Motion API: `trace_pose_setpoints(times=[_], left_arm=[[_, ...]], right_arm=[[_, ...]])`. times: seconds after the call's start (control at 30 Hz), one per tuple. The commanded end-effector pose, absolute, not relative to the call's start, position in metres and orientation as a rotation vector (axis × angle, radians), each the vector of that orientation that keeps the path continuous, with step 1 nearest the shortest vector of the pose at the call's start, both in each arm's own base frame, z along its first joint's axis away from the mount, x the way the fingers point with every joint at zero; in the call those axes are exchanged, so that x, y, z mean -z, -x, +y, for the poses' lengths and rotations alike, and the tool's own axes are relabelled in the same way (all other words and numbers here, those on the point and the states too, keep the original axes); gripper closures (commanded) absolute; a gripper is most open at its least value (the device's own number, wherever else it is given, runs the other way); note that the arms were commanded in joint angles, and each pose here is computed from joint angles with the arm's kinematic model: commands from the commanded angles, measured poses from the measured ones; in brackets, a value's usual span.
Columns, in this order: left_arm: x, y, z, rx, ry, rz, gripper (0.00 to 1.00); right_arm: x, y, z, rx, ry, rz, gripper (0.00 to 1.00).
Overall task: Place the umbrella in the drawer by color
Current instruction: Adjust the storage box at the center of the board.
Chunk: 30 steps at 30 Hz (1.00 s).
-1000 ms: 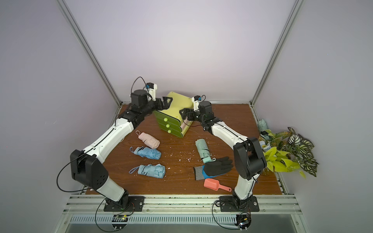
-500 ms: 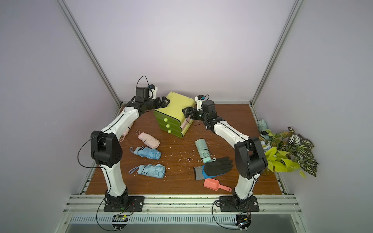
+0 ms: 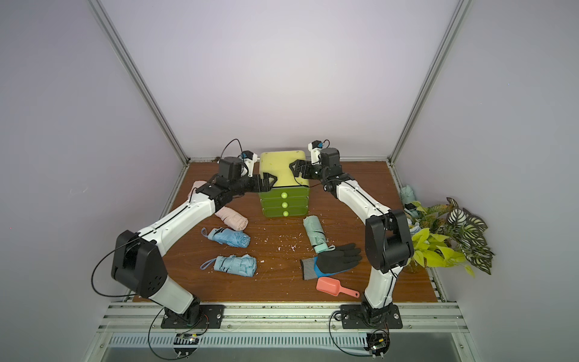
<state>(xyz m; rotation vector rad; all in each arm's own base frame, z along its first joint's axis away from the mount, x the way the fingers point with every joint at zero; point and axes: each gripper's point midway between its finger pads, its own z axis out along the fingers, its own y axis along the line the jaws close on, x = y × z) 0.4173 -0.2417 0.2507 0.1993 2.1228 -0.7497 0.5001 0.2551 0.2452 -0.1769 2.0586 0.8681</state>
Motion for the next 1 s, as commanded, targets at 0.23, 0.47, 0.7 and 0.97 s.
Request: trace_pose_setpoints(times=[0.23,0.47,0.7,0.97], left_arm=[[-0.279,-0.406,-0.227,0.69,-0.125,1.996,0.0],[-0.279,-0.409,-0.215,0.6,-0.117,1.982,0.0],[-0.27,-0.425,-0.205,0.636,-0.088,1.989,0.0],[-0.259,-0.439,-0.217,0.715,-0.089,2.009,0.0]], right_arm=[[-0.282,-0.495,0.258,-0.82,0.235,1.972,0.0],[-0.345,-0.457,0.191,-0.516,0.082,1.868,0.01],[-0.338,-0.369,0.164,-0.524,-0.005,1.762,0.1],[-0.297,-0.325,0.211,-0.667,0.032,1.796,0.18]])
